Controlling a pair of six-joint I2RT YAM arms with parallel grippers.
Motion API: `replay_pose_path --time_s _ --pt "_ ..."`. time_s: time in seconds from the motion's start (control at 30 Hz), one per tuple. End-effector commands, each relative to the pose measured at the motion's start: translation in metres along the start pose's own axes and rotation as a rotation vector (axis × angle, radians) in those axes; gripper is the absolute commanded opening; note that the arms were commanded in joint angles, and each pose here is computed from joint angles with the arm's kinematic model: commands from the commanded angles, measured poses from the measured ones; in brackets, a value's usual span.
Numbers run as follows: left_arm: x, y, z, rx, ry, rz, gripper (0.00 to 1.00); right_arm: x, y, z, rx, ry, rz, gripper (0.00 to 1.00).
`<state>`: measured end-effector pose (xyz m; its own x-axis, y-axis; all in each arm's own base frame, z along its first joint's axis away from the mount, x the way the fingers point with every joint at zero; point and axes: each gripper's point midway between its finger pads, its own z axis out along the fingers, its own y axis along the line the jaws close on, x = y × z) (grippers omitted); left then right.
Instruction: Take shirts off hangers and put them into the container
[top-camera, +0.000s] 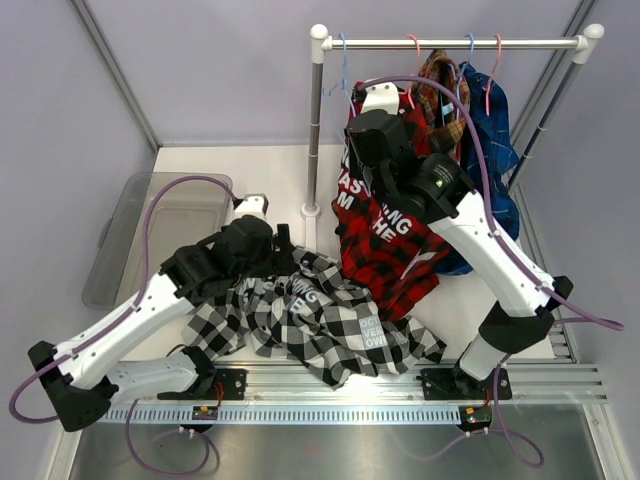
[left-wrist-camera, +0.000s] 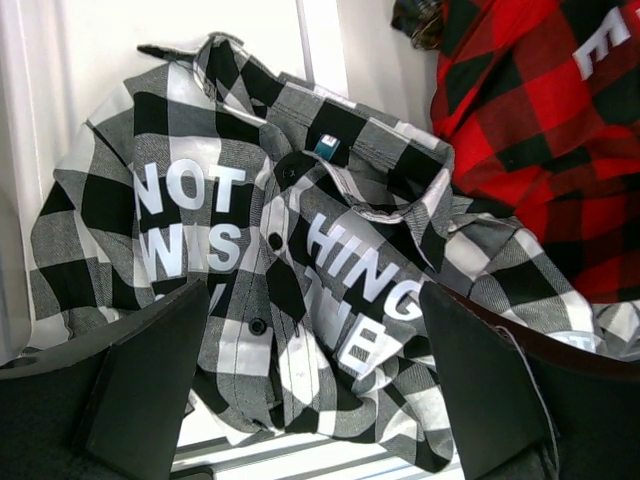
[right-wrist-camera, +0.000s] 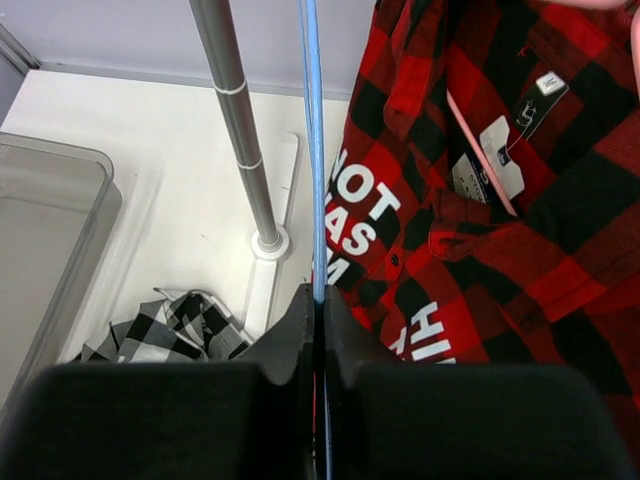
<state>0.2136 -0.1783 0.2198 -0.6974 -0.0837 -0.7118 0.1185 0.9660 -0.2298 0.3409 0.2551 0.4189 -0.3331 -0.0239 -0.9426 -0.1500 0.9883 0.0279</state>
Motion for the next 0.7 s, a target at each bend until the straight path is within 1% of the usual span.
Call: replay_pose_path --time_s 0.0,0.03,0.07,0.1,0.17,0.2,0.33,0.37,0.43,0.47,0.5,0.67 --pt "0.002 -0.009 0.016 0.002 0.004 -0.031 0.92 -0.021 -0.014 -0.022 -0.014 -0.072 0.112 0.23" --pt "0.004 -0.012 0.021 0.006 0.008 -0.030 0.92 -0.023 -0.015 -0.025 -0.027 -0.081 0.121 0.35" --pt "0.013 -0.010 0.031 -0.015 0.039 -0.018 0.93 -0.015 -0.015 -0.025 -0.027 -0.066 0.113 0.47" --pt "0.018 -0.011 0.037 -0.015 0.055 -0.020 0.93 -0.019 -0.021 -0.034 -0.038 -0.080 0.124 0.66" --pt "0.030 -0.013 0.053 -0.031 0.095 -0.011 0.93 -0.014 -0.025 -0.042 -0.047 -0.069 0.120 0.79" --pt "0.038 -0.014 0.059 -0.035 0.119 -0.014 0.94 -0.018 -0.031 -0.052 -0.056 -0.081 0.129 0.87" --pt "0.062 -0.023 0.080 -0.016 0.181 -0.029 0.94 -0.019 -0.053 -0.083 -0.069 -0.104 0.141 0.95" --pt "0.068 -0.026 0.083 -0.009 0.199 -0.025 0.94 -0.022 -0.064 -0.098 -0.079 -0.127 0.159 0.95" --pt "0.088 -0.028 0.092 -0.026 0.247 -0.021 0.93 -0.023 -0.074 -0.113 -0.102 -0.146 0.175 0.97" --pt "0.095 -0.027 0.095 -0.039 0.264 -0.015 0.93 -0.019 -0.077 -0.118 -0.108 -0.146 0.174 0.98" --pt "0.106 -0.024 0.102 -0.077 0.290 -0.013 0.92 -0.022 -0.087 -0.132 -0.124 -0.172 0.195 0.98" --pt "0.154 -0.017 0.115 -0.170 0.376 0.021 0.90 -0.014 -0.109 -0.161 -0.156 -0.196 0.227 0.99"
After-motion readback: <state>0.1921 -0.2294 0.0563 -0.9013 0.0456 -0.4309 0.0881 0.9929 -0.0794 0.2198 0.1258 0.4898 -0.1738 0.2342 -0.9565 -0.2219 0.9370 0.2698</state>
